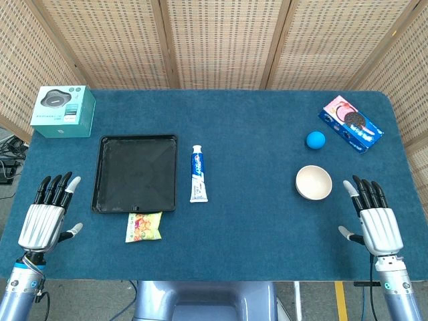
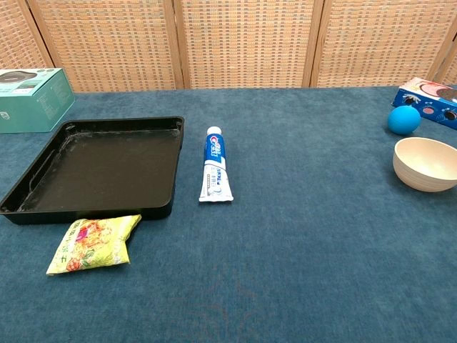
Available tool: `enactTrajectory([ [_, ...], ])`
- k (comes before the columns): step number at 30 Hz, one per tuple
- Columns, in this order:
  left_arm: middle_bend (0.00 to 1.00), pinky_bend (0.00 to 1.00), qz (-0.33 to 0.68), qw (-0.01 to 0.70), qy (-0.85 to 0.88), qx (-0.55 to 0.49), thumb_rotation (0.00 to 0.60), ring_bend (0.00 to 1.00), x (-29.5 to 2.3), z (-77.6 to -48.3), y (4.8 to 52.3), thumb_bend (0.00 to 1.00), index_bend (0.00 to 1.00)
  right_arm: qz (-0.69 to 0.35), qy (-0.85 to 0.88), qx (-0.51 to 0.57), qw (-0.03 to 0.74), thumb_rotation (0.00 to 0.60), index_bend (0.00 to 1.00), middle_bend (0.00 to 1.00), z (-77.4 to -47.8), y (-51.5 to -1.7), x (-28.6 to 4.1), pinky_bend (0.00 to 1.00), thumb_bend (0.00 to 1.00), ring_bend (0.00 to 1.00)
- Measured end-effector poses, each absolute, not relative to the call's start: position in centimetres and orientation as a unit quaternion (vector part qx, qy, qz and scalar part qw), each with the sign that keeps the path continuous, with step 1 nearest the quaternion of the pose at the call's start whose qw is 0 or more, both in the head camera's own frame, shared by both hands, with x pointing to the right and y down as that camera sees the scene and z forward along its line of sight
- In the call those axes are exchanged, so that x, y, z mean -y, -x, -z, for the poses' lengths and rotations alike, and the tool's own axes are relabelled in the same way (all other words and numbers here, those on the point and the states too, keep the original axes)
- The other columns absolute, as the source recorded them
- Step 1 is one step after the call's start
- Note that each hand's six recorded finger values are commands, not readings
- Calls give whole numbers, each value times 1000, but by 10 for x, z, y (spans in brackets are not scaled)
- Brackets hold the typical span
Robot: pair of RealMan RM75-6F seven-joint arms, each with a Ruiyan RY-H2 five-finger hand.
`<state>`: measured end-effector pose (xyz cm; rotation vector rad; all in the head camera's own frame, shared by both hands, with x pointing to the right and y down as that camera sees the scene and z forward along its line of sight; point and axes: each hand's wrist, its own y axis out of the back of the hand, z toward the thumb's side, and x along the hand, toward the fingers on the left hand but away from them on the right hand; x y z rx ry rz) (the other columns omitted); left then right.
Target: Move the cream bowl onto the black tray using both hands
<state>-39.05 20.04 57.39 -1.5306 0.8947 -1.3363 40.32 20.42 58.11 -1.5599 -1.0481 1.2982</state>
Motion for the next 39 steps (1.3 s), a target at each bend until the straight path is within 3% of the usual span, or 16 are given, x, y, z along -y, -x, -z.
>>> enactTrajectory([
  [17, 0, 0, 540, 445, 616, -362, 600, 0, -200, -574, 391, 41, 0, -520, 622, 417, 411, 600, 33, 0, -584, -403, -203, 0, 192, 0],
  [28, 0, 0, 545, 442, 607, -373, 600, 0, -196, -572, 400, 42, 0, -516, 625, 422, 407, 600, 266, 3, -594, -398, -197, 0, 189, 0],
  [31, 0, 0, 546, 443, 605, -373, 600, 0, -196, -572, 400, 43, 0, -516, 629, 416, 407, 600, 357, 57, -600, -393, -191, 27, 190, 0],
  [39, 0, 0, 550, 443, 604, -368, 600, 0, -195, -576, 400, 42, 0, -528, 641, 391, 398, 600, 449, 145, -631, -383, -169, 103, 225, 0],
])
